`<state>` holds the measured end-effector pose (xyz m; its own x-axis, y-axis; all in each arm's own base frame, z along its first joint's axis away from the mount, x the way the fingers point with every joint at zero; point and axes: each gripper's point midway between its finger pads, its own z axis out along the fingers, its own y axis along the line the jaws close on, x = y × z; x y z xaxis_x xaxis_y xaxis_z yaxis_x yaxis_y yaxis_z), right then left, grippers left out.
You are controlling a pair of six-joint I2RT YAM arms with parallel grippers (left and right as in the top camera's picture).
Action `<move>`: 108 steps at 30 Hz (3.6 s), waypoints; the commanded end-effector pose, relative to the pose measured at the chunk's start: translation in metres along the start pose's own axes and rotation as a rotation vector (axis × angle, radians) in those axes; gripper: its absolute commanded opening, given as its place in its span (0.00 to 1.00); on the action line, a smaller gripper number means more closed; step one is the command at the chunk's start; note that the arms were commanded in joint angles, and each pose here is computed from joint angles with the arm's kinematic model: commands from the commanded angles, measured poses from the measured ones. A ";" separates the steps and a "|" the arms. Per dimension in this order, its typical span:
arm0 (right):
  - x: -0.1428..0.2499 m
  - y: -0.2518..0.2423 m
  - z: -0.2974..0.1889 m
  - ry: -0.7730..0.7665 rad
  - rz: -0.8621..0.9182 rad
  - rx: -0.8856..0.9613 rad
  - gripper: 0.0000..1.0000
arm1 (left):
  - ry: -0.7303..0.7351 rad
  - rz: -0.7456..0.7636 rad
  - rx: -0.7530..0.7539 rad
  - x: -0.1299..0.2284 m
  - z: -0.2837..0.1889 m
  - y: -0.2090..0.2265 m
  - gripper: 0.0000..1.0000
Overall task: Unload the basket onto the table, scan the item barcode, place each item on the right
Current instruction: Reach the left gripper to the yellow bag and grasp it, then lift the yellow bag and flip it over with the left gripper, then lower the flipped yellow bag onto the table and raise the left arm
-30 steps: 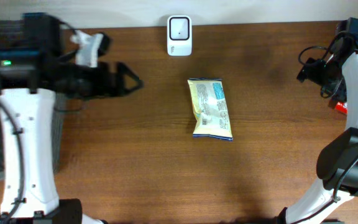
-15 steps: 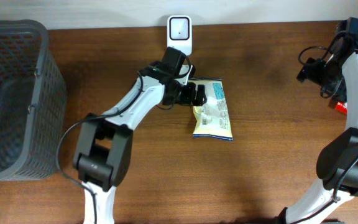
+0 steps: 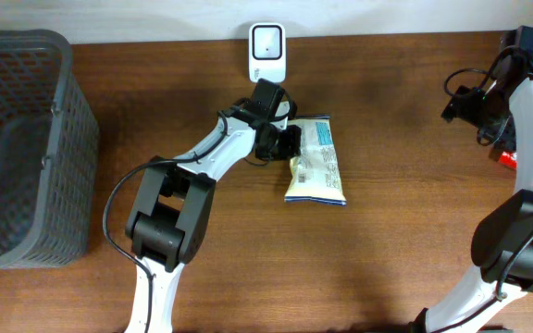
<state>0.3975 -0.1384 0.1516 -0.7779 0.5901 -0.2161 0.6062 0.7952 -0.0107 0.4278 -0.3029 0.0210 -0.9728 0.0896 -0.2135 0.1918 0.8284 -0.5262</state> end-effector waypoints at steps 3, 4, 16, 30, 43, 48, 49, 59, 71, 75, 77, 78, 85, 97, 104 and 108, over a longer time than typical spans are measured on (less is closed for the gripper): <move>-0.001 0.000 -0.006 -0.013 0.011 -0.006 0.99 | -0.133 -0.024 -0.446 -0.044 -0.093 0.050 0.00; -0.001 0.000 -0.006 -0.013 0.011 -0.006 0.99 | -0.165 -0.003 -0.597 -0.050 -0.124 0.063 0.00; -0.001 0.000 -0.006 -0.013 0.011 -0.006 0.99 | -0.175 0.174 -1.410 -0.051 -0.273 0.116 0.00; -0.001 0.000 -0.006 -0.013 0.011 -0.006 0.99 | 0.057 0.268 -0.952 -0.002 -0.115 0.071 0.04; -0.001 0.000 -0.006 -0.014 0.012 -0.007 0.99 | 0.061 0.333 -0.585 0.008 -0.108 -0.046 0.24; -0.001 -0.001 -0.006 -0.013 0.011 -0.006 0.99 | 0.164 0.128 -0.638 0.008 -0.140 0.024 0.00; -0.001 0.000 -0.006 -0.013 0.011 -0.006 0.99 | 0.211 0.097 -0.605 0.017 -0.133 0.031 0.00; -0.001 -0.001 -0.006 -0.013 0.011 -0.006 0.99 | 0.365 0.096 -0.422 0.085 -0.034 0.036 0.00; -0.001 -0.001 -0.006 -0.013 0.011 -0.006 0.99 | 0.202 0.150 -0.488 0.020 -0.029 0.020 0.00; -0.001 -0.001 -0.006 -0.013 0.011 -0.006 0.99 | 0.236 0.138 -0.502 0.025 0.006 0.042 0.00; -0.001 0.000 -0.006 -0.013 0.011 -0.006 0.99 | 0.186 0.148 -0.484 0.008 -0.009 0.030 0.00; -0.001 0.000 -0.006 -0.013 0.011 -0.006 0.99 | 0.157 0.153 -0.474 -0.001 -0.022 0.019 0.00; -0.001 0.000 -0.006 -0.013 0.011 -0.006 0.99 | 0.149 0.150 -0.555 -0.003 -0.139 -0.017 0.00; -0.001 0.000 -0.006 -0.013 0.011 -0.006 0.98 | 0.596 0.135 -0.509 0.105 -0.061 0.037 0.00; -0.001 0.000 -0.006 -0.013 0.011 -0.006 0.99 | 0.548 0.155 -0.561 0.093 -0.062 0.049 0.00; -0.001 -0.001 -0.006 -0.013 0.011 -0.006 0.99 | 0.374 0.194 -0.478 0.042 -0.097 0.000 0.00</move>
<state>0.3976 -0.1385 0.1518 -0.7780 0.5897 -0.2168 0.6059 0.7955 -0.0105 0.3471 -0.2316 0.0558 -0.9048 0.3613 0.2254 0.3643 0.9308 -0.0298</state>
